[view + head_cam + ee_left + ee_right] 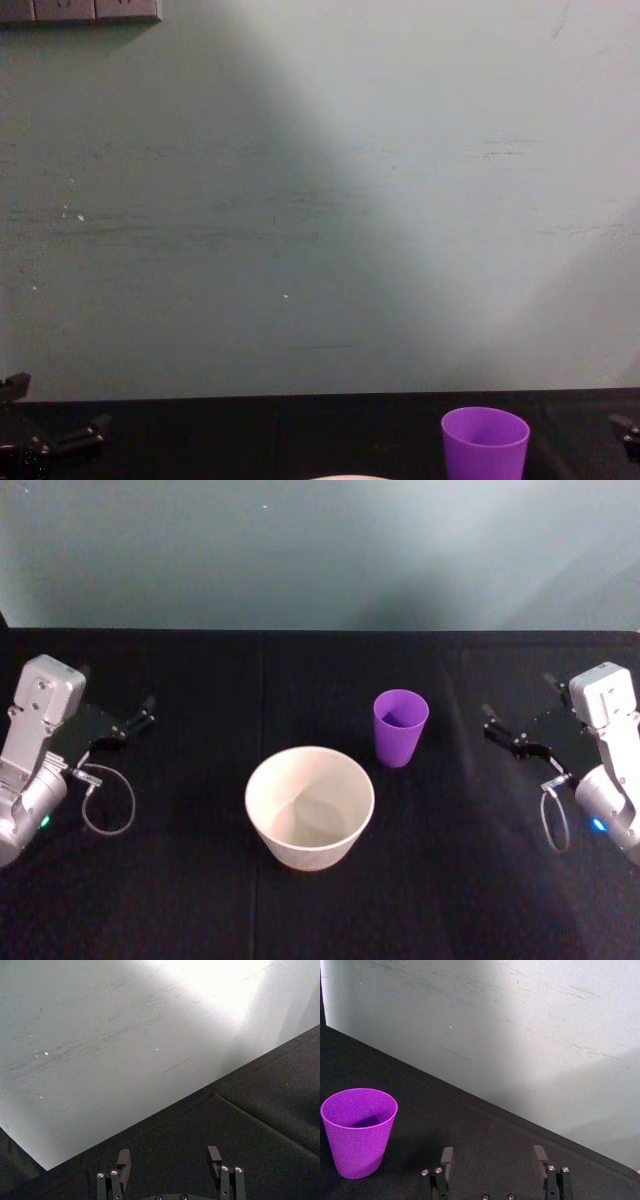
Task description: Pick up the cup and pour the mung beans from the cup into the bowl.
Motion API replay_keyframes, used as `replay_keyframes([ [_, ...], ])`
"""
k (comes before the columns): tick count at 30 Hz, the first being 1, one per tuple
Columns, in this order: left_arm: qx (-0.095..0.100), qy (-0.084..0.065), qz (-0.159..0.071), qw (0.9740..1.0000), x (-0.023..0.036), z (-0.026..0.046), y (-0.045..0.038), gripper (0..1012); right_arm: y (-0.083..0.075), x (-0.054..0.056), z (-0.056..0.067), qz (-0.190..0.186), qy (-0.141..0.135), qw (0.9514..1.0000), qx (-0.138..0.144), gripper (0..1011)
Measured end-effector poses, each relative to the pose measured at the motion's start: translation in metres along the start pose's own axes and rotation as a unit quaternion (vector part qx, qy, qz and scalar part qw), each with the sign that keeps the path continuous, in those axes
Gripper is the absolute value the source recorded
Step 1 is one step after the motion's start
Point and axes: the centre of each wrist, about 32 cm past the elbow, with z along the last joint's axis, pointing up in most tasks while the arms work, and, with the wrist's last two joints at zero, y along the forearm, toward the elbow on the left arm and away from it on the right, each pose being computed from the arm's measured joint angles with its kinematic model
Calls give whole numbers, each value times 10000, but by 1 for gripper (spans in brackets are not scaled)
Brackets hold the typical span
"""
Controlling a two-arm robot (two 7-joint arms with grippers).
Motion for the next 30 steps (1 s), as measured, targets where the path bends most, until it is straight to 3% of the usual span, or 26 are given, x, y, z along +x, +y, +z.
replay_keyframes([
  [30, 0, 0, 0, 10000, 0, 0, 0, 1000, 0, 0, 0, 0, 0, 10000, 0, 1003],
])
